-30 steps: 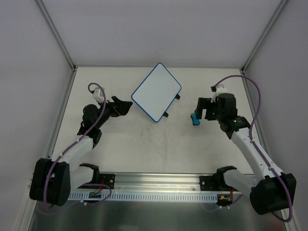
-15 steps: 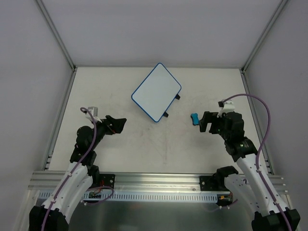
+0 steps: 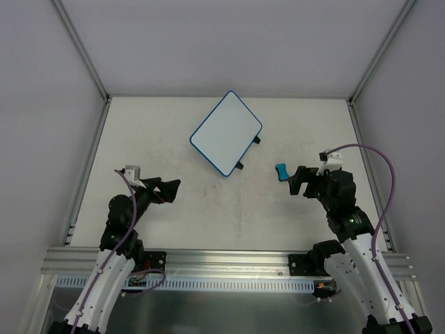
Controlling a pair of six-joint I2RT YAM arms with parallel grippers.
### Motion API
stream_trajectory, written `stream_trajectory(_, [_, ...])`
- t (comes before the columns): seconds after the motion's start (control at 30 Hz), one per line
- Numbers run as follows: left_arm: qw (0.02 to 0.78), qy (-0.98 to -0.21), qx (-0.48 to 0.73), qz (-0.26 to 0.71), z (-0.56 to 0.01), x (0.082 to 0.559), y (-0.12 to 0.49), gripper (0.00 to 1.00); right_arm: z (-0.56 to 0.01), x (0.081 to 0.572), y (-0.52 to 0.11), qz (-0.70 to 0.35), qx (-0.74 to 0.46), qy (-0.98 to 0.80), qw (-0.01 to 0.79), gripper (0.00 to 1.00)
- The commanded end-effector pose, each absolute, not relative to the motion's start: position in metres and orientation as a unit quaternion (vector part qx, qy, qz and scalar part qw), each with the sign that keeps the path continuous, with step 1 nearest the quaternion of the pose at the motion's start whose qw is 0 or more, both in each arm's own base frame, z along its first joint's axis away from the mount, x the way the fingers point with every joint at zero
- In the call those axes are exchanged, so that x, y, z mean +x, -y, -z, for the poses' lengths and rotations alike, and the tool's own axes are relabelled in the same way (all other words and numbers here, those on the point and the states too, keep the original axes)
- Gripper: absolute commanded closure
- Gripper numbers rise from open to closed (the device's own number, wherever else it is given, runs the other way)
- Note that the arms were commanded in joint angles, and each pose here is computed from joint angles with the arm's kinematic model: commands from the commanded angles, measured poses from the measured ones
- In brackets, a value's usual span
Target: Erase the whiteboard
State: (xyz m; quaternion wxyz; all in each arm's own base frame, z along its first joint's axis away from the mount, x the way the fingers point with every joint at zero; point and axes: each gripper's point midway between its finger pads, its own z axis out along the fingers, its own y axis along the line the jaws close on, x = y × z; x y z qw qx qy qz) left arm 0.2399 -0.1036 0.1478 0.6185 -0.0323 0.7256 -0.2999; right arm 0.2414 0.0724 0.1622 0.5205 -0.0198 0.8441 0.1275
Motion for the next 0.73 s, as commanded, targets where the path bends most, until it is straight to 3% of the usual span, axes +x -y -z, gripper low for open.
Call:
stream_trajectory(0.0, [0.625, -0.727, -0.015, 0.285, -0.1447, 0.2403, 0.1015, 0.01, -0.1705, 0.2444, -0.0725, -0.132, -0.013, -0.834, 0.536, 0.01])
stream_trajectory(0.7, [0.632, -0.721, -0.013, 0.283, -0.1462, 0.2395, 0.1007, 0.01, -0.1708, 0.2453, -0.0642, -0.113, 0.004, -0.838, 0.534, 0.01])
